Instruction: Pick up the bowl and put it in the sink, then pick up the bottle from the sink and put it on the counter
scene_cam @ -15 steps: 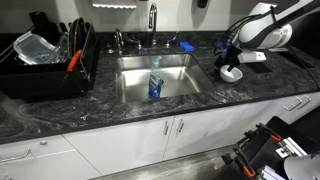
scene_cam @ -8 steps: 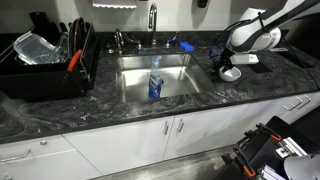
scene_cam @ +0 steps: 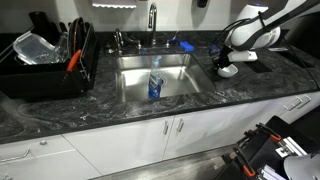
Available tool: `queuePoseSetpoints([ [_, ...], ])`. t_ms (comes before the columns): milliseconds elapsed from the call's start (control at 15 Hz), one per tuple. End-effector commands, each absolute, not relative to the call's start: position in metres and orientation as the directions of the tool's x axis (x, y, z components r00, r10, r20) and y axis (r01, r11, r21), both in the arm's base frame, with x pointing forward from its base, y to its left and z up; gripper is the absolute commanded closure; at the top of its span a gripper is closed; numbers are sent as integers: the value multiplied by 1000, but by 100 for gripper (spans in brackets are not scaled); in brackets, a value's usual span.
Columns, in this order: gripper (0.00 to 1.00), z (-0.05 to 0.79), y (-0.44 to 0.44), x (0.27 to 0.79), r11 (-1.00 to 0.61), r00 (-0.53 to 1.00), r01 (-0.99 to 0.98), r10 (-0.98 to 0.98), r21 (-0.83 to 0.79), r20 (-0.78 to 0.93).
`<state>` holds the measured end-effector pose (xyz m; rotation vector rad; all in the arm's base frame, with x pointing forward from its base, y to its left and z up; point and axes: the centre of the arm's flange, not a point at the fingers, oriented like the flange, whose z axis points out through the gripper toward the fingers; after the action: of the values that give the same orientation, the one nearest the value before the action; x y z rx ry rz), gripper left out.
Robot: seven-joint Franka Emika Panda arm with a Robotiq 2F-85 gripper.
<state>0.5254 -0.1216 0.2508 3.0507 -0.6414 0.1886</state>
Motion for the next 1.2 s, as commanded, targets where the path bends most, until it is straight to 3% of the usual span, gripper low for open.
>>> queuePoseSetpoints([
  [0,96,245,-130,539,-899,893,-438,-433,20,122],
  [867,98,255,-137,639,-728,729,-684,-683,34,47],
  [1133,98,266,-111,626,-828,828,-560,-560,-20,7],
])
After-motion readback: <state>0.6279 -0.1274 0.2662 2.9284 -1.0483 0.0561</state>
